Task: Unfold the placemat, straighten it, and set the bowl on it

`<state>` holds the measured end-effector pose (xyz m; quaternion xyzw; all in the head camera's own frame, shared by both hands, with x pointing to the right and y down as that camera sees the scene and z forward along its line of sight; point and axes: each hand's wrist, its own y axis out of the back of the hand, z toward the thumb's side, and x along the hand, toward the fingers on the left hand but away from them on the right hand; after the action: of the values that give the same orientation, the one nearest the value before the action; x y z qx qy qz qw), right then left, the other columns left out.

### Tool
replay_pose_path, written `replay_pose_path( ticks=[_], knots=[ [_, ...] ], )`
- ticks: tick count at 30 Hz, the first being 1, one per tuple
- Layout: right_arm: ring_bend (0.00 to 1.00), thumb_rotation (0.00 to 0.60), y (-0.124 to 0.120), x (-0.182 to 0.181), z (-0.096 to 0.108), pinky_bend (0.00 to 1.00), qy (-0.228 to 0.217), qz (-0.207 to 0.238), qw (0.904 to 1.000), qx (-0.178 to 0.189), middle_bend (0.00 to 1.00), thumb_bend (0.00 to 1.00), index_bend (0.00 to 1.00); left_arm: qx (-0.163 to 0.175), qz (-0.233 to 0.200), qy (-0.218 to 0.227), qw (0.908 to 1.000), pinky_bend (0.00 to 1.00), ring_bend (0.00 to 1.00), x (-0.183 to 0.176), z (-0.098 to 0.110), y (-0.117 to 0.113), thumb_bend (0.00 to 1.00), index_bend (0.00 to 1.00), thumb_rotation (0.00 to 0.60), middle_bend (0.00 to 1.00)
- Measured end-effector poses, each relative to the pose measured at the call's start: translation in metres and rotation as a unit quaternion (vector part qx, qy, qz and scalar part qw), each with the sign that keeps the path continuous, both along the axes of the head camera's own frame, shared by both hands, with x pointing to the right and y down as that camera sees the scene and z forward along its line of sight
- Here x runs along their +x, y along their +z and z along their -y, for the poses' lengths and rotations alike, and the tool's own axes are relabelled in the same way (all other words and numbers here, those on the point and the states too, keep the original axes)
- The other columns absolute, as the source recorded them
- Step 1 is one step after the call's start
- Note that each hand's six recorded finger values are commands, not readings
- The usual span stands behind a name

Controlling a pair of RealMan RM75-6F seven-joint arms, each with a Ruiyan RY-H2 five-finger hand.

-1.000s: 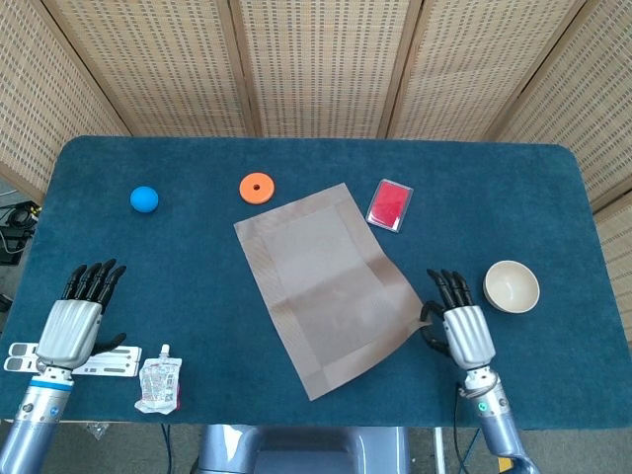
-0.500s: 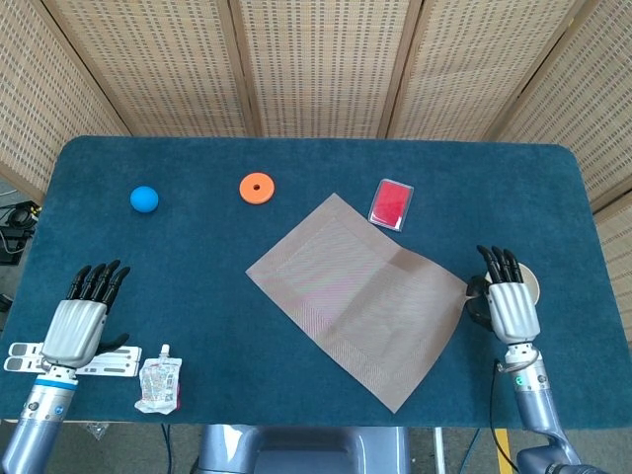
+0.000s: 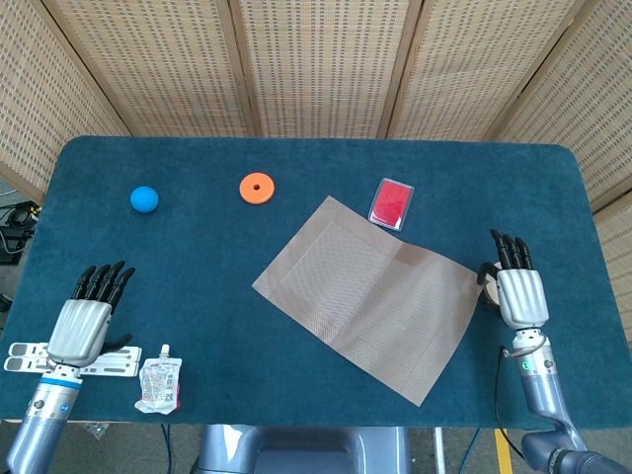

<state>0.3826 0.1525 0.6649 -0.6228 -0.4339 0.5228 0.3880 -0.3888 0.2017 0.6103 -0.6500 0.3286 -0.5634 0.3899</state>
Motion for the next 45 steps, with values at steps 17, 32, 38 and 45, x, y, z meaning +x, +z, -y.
replay_pose_path(
  ticks=[17,32,38,45],
  knots=[
    [0.0,0.6,-0.051,0.02,-0.031,0.0,0.023,0.015,0.9978,0.061,0.0,0.29,0.22,-0.005,-0.02,0.017,0.9996,0.0,0.0,0.017,0.008,0.004,0.13,0.0,0.6,0.0],
    [0.0,0.6,-0.081,0.031,-0.047,0.0,0.029,0.028,0.9948,0.093,0.0,0.28,0.21,-0.011,-0.027,0.099,0.9946,0.0,0.0,0.099,0.064,0.041,0.16,0.06,0.6,0.0],
    [0.0,0.6,-0.084,0.037,-0.047,0.0,0.037,0.028,0.9942,0.097,0.0,0.28,0.21,-0.027,-0.017,0.124,0.9918,0.0,0.0,0.127,0.075,0.066,0.16,0.07,0.6,0.0],
    [0.0,0.6,-0.089,0.047,-0.048,0.0,0.052,0.027,0.9931,0.101,0.0,0.28,0.21,-0.039,-0.007,0.147,0.9884,0.0,0.0,0.157,0.085,0.09,0.16,0.1,0.6,0.0]
  ],
)
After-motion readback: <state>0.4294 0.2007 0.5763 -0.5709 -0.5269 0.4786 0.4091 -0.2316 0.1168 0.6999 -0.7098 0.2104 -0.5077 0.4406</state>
